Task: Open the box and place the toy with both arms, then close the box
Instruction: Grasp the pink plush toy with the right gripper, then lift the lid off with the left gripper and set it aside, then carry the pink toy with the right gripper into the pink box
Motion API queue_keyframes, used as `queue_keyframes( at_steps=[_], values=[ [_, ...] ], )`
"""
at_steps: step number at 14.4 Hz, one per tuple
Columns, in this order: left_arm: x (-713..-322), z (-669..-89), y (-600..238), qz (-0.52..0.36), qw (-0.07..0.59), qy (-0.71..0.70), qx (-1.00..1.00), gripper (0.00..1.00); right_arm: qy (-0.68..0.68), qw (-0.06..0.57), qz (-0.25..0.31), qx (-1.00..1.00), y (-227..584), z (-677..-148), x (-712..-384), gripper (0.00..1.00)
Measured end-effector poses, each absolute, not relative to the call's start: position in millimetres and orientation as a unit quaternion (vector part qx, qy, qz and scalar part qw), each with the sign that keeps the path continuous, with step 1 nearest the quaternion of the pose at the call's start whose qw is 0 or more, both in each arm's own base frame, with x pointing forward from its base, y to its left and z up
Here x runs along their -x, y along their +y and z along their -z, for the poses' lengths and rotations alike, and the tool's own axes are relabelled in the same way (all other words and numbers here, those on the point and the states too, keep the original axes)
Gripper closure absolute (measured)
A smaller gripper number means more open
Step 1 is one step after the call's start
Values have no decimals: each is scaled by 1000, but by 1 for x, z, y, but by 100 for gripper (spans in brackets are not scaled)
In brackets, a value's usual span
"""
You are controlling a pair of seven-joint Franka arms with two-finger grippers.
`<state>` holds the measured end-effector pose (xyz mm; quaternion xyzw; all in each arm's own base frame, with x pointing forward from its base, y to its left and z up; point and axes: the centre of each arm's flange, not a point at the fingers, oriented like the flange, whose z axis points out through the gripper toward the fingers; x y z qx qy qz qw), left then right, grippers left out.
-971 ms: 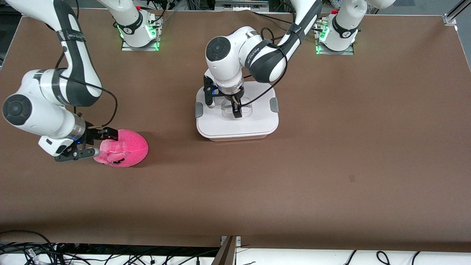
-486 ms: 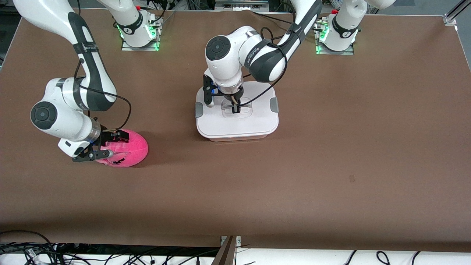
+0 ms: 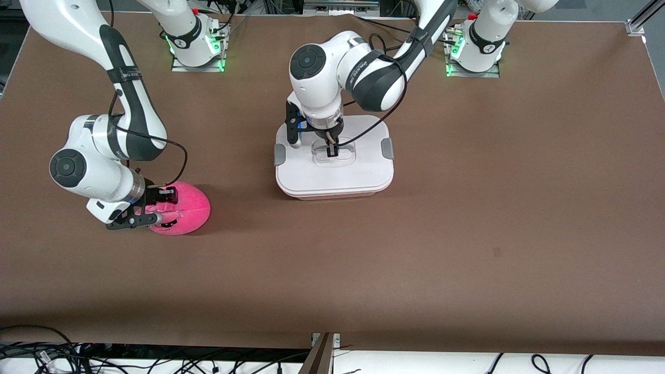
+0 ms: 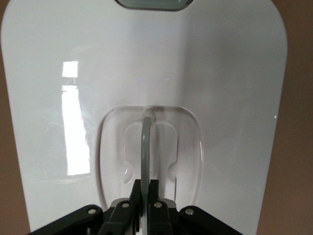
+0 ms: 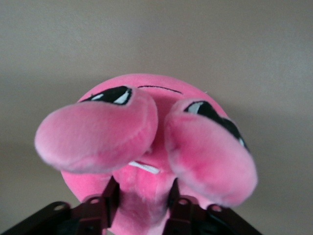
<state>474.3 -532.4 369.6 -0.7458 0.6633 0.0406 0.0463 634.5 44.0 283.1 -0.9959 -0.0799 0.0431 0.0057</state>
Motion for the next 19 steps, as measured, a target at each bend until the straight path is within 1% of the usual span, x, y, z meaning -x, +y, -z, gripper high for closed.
queue_keyframes(
  at_steps=[1, 3, 6, 9, 12, 15, 17, 19],
  values=[
    [-472, -378, -532, -41, 46, 663, 746, 93, -80, 6, -46, 996, 43, -282, -634, 74],
    [-470, -397, -528, -41, 47, 662, 747, 93, -80, 6, -48, 996, 43, -282, -633, 90],
    [-476, -420, -505, -64, 52, 648, 757, 93, -85, 6, -41, 996, 47, -290, -637, 91],
    [-513, -443, -441, -102, 53, 606, 787, 93, -113, 14, -44, 993, 69, -323, -644, 91],
    [-563, -463, -350, -123, 40, 578, 806, 93, -149, 21, -51, 987, 114, -380, -649, 92],
    [-615, -468, -241, -132, 19, 566, 813, 93, -196, 21, -54, 979, 163, -428, -645, 92],
    [-639, -464, -164, -138, 5, 553, 821, 93, -267, 25, -53, 962, 195, -451, -637, 92],
    [-653, -460, -92, -142, -9, 539, 830, 93, -364, 33, -46, 930, 228, -464, -627, 92]
  ],
)
